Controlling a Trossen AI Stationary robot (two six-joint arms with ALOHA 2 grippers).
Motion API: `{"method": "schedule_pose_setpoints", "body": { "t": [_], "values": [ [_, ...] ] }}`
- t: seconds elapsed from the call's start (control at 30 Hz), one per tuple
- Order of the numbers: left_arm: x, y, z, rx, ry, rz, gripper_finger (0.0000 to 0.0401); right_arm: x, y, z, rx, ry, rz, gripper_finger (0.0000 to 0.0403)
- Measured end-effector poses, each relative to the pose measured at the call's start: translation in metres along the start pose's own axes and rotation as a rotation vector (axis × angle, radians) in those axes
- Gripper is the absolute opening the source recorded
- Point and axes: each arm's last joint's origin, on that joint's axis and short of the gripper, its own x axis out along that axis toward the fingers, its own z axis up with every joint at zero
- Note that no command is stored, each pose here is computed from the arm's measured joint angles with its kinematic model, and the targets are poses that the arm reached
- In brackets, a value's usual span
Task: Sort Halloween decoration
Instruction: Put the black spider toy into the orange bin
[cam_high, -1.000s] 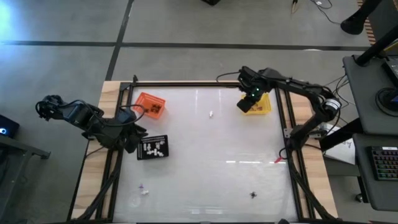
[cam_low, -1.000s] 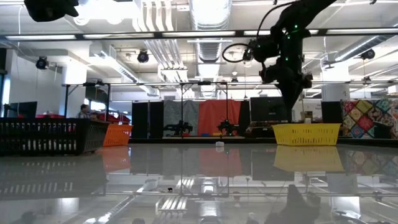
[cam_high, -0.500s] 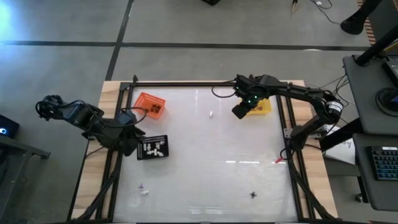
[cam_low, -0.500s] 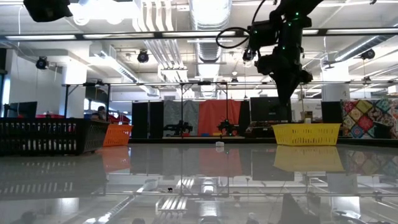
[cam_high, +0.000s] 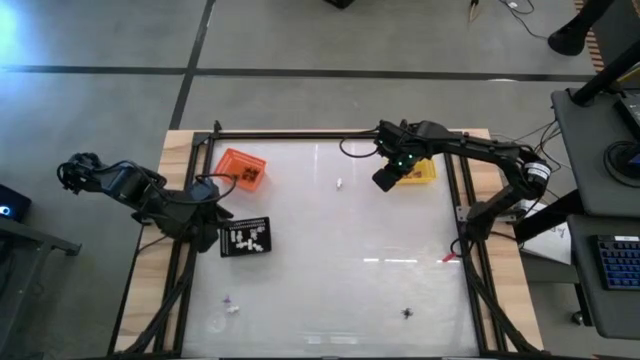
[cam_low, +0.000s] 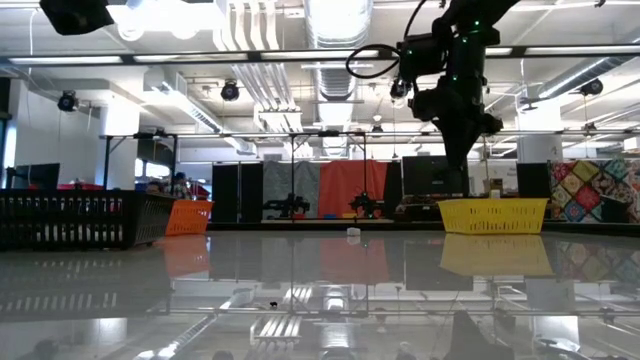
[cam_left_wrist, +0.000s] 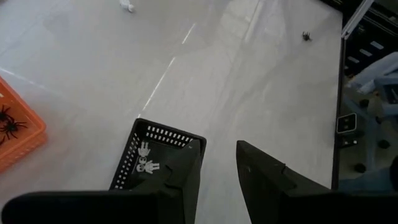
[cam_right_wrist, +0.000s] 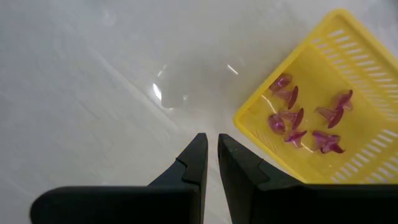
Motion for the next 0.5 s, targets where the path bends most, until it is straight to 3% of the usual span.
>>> {"method": "schedule_pose_setpoints", "body": {
  "t": [0.5],
  "values": [
    [-0.0003, 0.0001, 0.0, -0.008, -0.002, -0.001, 0.0087, 0.0, 0.0008, 0.002, 0.032, -0.021, 0.008, 0.0034]
  ]
}}
